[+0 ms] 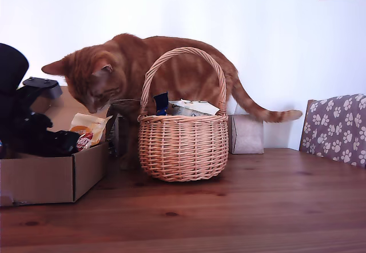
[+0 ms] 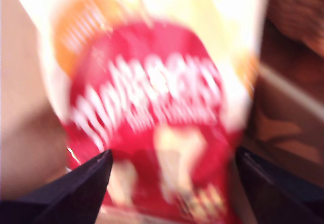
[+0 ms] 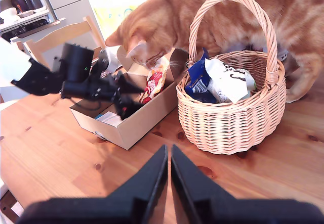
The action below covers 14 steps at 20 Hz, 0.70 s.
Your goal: Move the bags of Easter eggs from the cardboard box on the left into the woven basket on the right side.
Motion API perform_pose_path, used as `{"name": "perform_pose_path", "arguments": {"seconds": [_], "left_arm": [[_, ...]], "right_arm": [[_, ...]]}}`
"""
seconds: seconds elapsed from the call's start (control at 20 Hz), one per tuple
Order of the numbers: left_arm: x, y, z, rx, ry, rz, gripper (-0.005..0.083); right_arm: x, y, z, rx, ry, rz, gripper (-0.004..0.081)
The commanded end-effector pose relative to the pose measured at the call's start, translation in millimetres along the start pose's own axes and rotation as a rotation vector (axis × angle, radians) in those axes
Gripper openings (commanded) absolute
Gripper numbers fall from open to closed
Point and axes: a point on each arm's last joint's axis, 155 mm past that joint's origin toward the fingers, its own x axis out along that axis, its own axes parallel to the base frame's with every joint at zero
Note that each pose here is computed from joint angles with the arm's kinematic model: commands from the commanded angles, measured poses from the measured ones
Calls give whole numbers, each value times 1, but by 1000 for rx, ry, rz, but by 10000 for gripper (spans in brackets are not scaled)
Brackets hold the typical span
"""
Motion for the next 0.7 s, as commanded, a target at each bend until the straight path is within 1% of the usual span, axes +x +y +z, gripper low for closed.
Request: {"name": "perform_pose_path", "arguments": {"seconds": [0.0, 0.1, 0.25, 0.3, 0.35, 0.4, 0.5, 0.55, 0.6, 0.65], "left_arm": [[14, -6, -23, -6, 66, -8, 718], [24, -6, -31, -12, 100, -13, 717], [28, -2, -28, -16, 106, 2, 706], [29, 0, -26, -16, 102, 4, 684], [29, 2, -24, -16, 99, 12, 622], [28, 4, -23, -16, 104, 19, 526], [27, 2, -26, -19, 125, 10, 295], [26, 0, -27, -21, 136, 3, 215], [23, -1, -29, -24, 150, -2, 176], [20, -2, -30, -27, 164, -7, 169]], "right_arm": [[1, 2, -1, -3, 0, 9, -12], [1, 2, -1, -3, 0, 9, -12], [1, 2, -1, 1, 0, 9, -12], [1, 2, -1, 1, 0, 9, -12], [1, 2, -1, 1, 0, 9, -12], [1, 2, -1, 1, 0, 9, -12], [1, 2, -1, 1, 0, 9, -12], [1, 2, -1, 1, 0, 9, -12], [1, 2, -1, 1, 0, 9, -12], [1, 2, -1, 1, 0, 9, -12]]}}
